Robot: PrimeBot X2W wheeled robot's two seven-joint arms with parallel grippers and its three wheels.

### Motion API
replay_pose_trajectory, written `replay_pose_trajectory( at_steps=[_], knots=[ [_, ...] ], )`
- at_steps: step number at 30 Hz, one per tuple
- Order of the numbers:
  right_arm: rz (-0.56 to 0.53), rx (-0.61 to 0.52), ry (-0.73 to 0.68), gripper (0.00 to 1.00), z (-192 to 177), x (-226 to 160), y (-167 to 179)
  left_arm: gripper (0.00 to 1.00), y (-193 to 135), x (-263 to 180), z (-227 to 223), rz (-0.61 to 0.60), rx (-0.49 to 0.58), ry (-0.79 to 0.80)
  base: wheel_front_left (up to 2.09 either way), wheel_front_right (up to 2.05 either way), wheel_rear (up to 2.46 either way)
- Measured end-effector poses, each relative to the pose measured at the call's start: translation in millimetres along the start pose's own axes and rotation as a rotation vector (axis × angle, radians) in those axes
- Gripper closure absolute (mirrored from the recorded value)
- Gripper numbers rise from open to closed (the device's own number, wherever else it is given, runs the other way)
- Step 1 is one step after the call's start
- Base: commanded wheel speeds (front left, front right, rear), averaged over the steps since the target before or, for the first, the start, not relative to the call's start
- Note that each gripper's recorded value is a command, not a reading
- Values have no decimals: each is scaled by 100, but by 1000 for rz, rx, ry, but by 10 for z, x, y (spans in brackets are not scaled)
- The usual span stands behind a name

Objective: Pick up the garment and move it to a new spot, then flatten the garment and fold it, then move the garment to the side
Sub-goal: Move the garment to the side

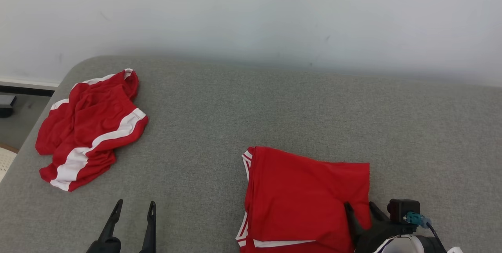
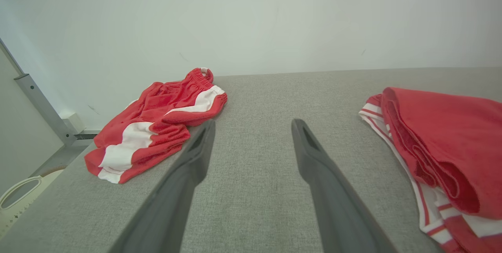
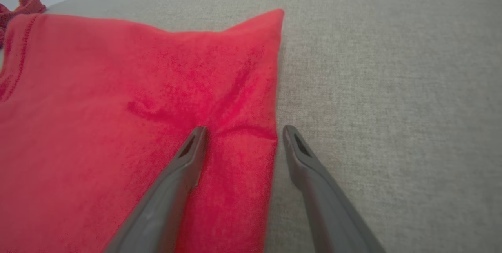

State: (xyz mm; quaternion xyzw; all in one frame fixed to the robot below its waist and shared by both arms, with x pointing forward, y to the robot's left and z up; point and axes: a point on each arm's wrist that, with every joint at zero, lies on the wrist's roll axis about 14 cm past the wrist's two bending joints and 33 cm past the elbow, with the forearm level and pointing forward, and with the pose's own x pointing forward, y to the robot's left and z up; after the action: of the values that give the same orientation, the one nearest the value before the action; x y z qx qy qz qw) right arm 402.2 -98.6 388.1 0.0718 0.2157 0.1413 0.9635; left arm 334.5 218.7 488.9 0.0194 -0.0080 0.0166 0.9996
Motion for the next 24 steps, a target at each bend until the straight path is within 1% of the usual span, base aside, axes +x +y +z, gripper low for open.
replay_pose_trajectory(
  at_steps=[3,4,5,6,10,14,17,24],
  knots=[
    [13,12,51,0,-100,43,69,0,44,-30,-11,15,0,4,0,0,0],
    [16,17,64,51,-137,44,88,0,51,-36,-13,18,-2,4,0,0,0],
    [22,22,64,80,-137,52,117,0,57,-38,-13,20,-2,4,0,0,0],
    [26,26,62,100,-135,56,137,0,60,-37,-12,21,-3,4,0,0,0],
    [52,27,51,100,-117,64,228,0,31,-7,-14,14,-11,4,0,0,0],
    [51,-20,10,100,59,91,128,0,-38,49,-10,-6,-19,2,0,0,0],
    [31,-96,-46,100,358,132,-92,0,-105,103,-2,-29,-23,-1,0,0,0],
    [-77,-311,-87,100,974,112,-859,0,-256,261,-32,-78,-26,7,0,0,0]
  ],
)
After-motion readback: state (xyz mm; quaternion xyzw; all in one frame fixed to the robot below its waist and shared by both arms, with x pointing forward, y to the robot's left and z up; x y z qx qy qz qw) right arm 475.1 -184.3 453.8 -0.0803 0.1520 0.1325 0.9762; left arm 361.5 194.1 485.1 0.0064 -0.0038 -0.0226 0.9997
